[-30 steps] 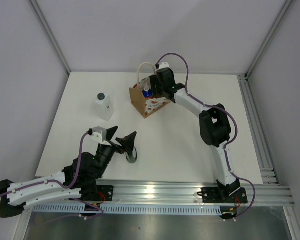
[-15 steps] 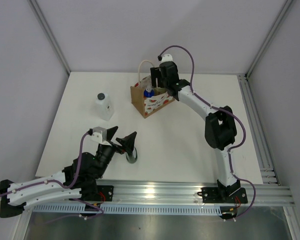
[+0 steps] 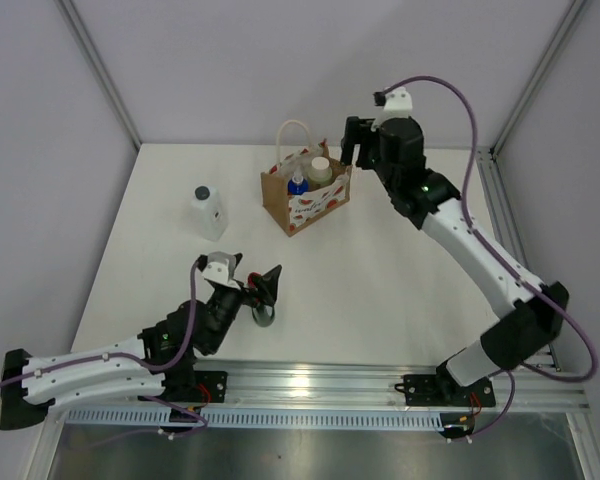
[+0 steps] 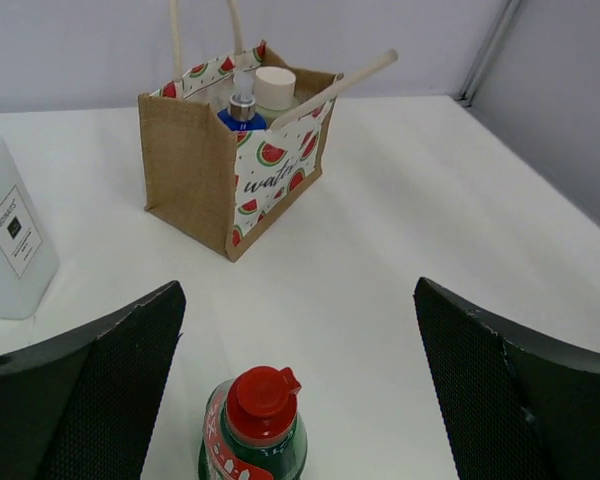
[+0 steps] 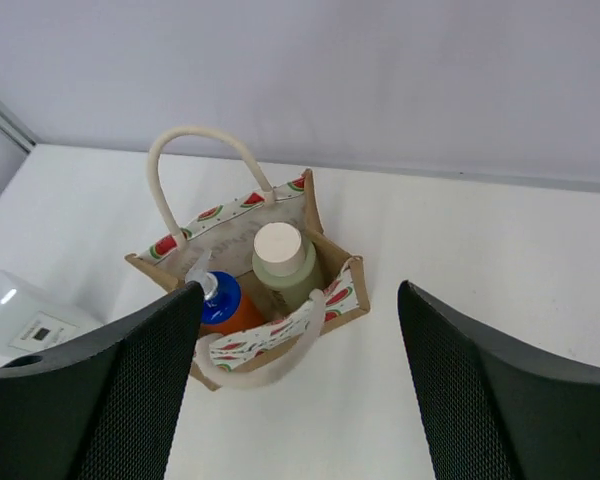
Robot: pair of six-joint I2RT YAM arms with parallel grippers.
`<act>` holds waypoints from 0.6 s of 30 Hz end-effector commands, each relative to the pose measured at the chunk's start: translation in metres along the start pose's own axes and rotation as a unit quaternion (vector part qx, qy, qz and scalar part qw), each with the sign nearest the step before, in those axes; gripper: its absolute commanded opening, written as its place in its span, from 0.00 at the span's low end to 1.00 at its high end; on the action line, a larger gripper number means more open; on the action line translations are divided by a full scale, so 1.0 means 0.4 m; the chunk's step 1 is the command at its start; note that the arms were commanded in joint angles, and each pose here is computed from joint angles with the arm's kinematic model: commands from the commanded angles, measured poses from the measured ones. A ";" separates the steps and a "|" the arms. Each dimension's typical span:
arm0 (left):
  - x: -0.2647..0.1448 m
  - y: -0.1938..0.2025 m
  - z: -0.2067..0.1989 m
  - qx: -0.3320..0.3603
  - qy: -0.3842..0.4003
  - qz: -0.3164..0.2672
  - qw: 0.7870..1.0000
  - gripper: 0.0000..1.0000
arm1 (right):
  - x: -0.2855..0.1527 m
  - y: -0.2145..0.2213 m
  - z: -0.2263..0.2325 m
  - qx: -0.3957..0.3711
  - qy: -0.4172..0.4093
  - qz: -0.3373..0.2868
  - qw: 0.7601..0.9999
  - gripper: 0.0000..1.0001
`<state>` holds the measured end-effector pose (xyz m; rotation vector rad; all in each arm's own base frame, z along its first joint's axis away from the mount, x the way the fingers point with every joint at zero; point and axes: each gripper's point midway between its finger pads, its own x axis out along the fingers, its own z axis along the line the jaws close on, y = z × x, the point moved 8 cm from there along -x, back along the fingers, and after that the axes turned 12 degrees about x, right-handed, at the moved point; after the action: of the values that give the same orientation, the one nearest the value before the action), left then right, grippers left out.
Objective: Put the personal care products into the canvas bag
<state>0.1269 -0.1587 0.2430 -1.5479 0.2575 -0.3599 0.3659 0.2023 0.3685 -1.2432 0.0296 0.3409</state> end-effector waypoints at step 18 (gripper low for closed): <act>0.041 -0.001 -0.018 -0.009 -0.045 0.069 0.997 0.99 | -0.283 0.440 -0.135 0.135 -0.098 0.099 0.981 0.81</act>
<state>0.1354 -0.1722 0.2335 -1.4615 0.2924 -0.2323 0.2200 0.1692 0.1942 -1.0049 0.1516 0.6364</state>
